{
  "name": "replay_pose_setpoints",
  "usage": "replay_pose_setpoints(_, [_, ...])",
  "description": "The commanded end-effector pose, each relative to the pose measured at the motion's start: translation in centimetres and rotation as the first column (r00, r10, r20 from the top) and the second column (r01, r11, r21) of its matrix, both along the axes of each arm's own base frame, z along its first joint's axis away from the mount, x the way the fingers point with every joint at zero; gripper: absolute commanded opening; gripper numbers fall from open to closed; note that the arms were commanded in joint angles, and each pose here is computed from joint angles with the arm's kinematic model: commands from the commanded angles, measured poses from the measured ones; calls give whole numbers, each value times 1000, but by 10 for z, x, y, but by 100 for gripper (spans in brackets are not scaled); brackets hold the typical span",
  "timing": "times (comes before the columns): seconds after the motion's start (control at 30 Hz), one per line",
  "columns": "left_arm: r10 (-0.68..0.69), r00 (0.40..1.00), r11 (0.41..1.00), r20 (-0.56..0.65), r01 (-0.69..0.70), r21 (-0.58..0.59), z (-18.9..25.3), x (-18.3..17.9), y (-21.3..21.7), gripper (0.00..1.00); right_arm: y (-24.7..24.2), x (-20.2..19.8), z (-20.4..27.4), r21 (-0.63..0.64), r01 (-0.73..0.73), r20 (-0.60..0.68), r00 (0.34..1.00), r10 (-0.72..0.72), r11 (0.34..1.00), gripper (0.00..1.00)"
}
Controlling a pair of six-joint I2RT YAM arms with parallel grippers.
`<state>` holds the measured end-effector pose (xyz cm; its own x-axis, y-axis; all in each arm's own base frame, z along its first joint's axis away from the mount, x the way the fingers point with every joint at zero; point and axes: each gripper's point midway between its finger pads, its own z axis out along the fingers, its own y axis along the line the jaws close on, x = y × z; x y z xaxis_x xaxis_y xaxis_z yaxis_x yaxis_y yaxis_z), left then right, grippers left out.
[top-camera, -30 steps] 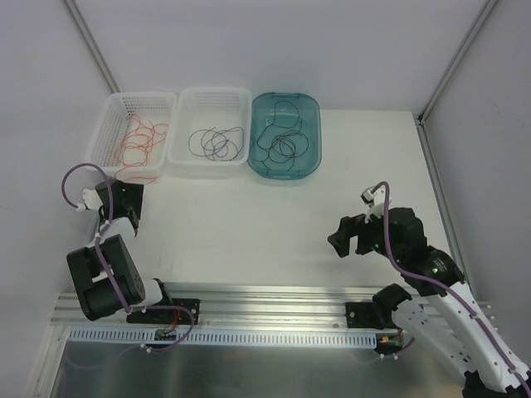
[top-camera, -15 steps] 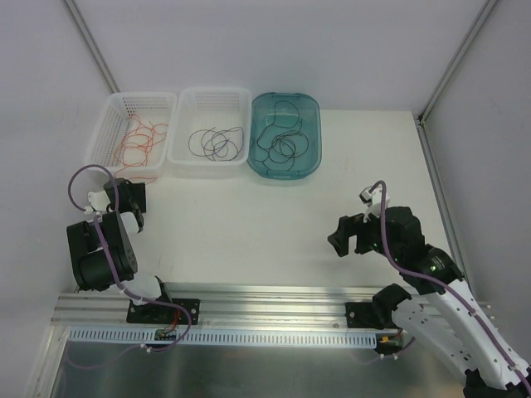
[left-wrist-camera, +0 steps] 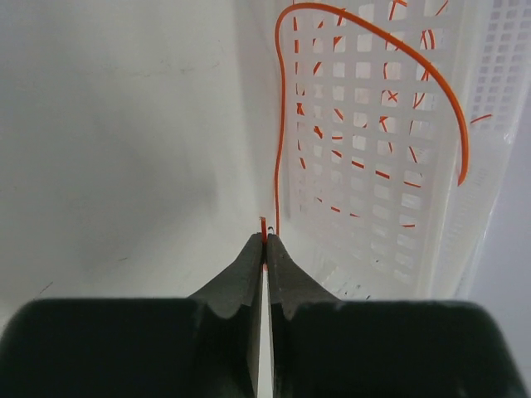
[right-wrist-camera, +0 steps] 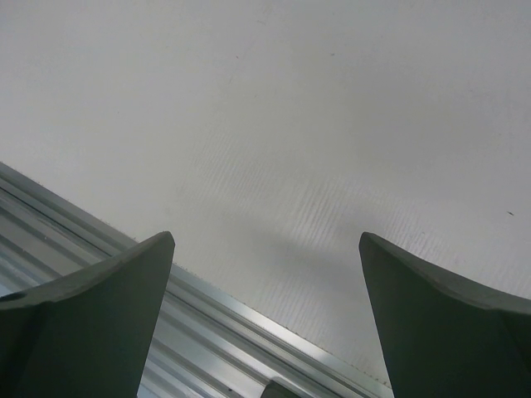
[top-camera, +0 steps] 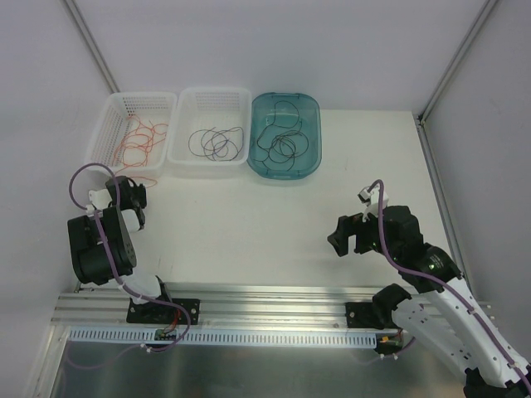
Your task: Untangle the cables
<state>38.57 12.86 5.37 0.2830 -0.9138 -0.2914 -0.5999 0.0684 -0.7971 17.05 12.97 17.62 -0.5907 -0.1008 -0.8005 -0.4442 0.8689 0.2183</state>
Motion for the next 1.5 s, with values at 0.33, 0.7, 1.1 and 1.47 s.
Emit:
replay_pose_setpoints(0.33, [-45, 997, 968, -61, 59, 243, 94, -52, -5, 0, 1, 2, 10, 17, -7, 50, 999, 6, 1000, 100])
replay_pose_setpoints(0.7, [-197, 978, 861, 63, 142, 488, 251, -18, -1, 0, 0, 1, 8, 7, -6, 36, 999, 5, 1000, 100])
replay_pose_setpoints(1.1, [-257, 931, 836, 258, 81, 542, 372, 81, 24, 0, -4, 8, 2, -56, 14, -1, 1000, -14, 998, 100])
replay_pose_setpoints(1.47, [-292, 956, 866, 23, 254, 432, 216, 176, 54, 3, -8, 11, -5, -99, 31, -18, 999, -33, 995, 100])
